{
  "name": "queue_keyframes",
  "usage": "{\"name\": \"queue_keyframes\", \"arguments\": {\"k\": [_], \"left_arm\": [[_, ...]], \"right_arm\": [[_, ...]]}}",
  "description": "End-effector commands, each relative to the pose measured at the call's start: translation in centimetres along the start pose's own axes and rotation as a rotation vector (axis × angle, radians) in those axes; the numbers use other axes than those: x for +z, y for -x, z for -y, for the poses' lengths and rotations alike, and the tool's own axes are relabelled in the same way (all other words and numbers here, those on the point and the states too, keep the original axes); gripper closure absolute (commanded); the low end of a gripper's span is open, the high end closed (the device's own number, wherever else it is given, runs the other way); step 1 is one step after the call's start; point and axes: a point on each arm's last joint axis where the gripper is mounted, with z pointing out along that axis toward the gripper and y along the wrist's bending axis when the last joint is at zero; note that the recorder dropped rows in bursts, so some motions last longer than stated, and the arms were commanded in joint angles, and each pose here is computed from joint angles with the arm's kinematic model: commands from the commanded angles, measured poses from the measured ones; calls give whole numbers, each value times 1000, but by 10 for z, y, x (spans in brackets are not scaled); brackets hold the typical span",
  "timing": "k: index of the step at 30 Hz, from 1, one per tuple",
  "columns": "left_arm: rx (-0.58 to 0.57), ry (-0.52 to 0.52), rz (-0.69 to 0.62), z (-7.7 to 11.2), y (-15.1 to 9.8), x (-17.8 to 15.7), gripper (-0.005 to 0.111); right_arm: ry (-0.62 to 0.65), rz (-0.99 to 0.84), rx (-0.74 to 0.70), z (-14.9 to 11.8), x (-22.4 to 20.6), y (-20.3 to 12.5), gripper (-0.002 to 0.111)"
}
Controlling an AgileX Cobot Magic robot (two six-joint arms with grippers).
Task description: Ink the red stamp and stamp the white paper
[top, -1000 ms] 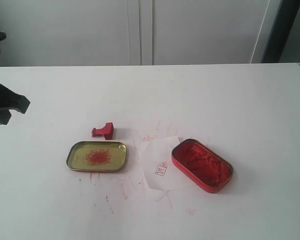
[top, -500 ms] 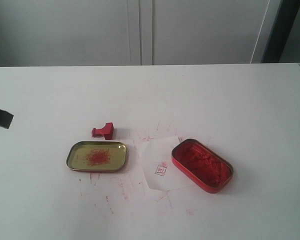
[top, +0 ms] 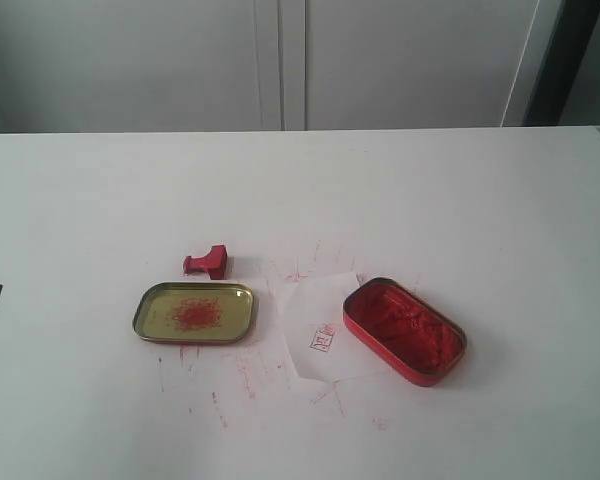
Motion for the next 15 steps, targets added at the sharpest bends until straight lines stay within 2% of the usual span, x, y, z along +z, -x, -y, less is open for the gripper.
{"name": "queue_keyframes", "arguments": {"k": [1, 8, 15], "left_arm": [[-48, 13, 10, -5, -13, 2, 107], [-158, 54, -17, -18, -31, 4, 107], [-207, 93, 43, -23, -47, -10, 107]], "right_arm": [[-4, 13, -7, 0, 0, 0, 108], [-4, 13, -7, 0, 0, 0, 108], [-4, 13, -7, 0, 0, 0, 108]]}}
